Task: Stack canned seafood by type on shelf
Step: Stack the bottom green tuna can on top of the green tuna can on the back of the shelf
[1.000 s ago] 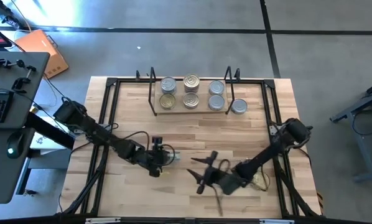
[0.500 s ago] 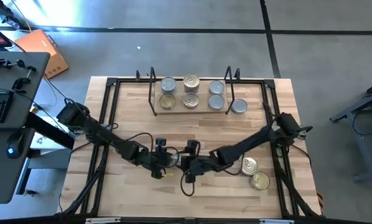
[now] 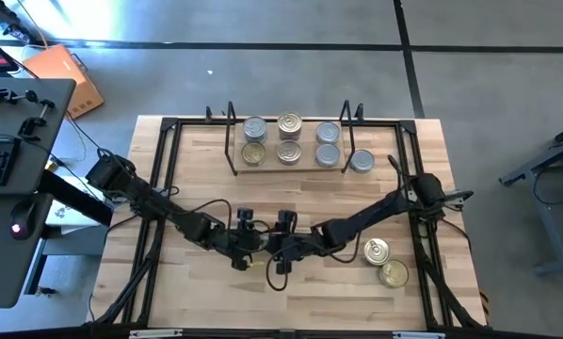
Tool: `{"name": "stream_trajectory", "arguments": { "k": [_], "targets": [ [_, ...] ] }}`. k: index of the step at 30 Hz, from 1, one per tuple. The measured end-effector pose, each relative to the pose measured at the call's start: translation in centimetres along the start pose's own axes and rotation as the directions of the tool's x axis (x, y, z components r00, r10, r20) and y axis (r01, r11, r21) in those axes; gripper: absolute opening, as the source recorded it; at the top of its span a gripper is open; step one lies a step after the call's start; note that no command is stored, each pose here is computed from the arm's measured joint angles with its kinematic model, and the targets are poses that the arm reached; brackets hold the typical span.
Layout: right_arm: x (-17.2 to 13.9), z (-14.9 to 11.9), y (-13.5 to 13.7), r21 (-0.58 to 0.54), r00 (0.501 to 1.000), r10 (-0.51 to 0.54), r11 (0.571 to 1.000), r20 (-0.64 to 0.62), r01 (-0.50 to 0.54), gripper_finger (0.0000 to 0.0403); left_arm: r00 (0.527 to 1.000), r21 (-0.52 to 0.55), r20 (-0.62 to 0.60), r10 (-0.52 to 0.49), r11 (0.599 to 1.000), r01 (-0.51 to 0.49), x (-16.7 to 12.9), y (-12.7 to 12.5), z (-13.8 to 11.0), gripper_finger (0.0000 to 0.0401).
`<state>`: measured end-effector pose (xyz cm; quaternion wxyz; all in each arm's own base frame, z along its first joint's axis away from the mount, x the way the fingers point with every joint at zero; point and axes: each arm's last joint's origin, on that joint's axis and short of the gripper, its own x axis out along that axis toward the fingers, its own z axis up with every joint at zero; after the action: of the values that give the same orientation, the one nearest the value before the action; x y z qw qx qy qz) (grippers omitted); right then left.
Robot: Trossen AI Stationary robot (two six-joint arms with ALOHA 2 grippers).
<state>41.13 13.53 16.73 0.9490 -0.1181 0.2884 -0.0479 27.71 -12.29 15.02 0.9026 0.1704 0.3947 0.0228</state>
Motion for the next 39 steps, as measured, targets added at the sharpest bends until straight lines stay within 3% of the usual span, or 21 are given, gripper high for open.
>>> {"name": "stream_trajectory", "arguments": {
  "k": [4,14,20,25,29,33,39],
  "targets": [
    [0.0,0.0,0.1,-0.011,0.999,0.036,0.999,0.001,-0.036,0.0167,1.0,0.005,-0.005,-0.002,1.0,0.002,0.0,0.0,-0.1,0.0125],
    [0.1,-0.1,-0.2,0.001,1.0,0.015,1.0,-0.01,-0.015,0.0123,1.0,0.006,-0.003,0.003,1.0,-0.003,0.0,0.0,-0.1,0.0131],
    [-0.8,-0.4,0.1,-0.021,0.994,-0.084,0.996,-0.071,0.083,0.0123,0.999,-0.051,-0.038,0.034,0.998,-0.035,0.5,0.5,-1.5,0.017],
    [-4.2,0.0,-0.8,-0.136,0.941,-0.306,0.948,-0.143,0.287,0.0123,0.995,-0.123,-0.101,0.006,0.992,-0.018,0.7,0.2,-3.5,0.0191],
    [-6.3,0.8,-3.0,-0.219,0.872,-0.467,0.875,-0.149,0.431,0.0123,0.994,-0.189,-0.113,0.012,0.981,-0.033,0.8,0.1,-4.7,0.0191],
    [-6.5,2.4,-7.6,-0.274,0.81,-0.562,0.816,-0.167,0.509,0.0123,1.0,-0.243,-0.013,-0.005,0.97,0.002,0.8,-0.4,-4.9,0.0188],
    [-5.2,2.6,-16.9,-0.33,0.735,-0.586,0.807,-0.341,0.49,0.0123,0.994,-0.247,0.104,-0.013,0.968,0.038,0.5,-1.2,-4.9,0.0186]
  ]
}}
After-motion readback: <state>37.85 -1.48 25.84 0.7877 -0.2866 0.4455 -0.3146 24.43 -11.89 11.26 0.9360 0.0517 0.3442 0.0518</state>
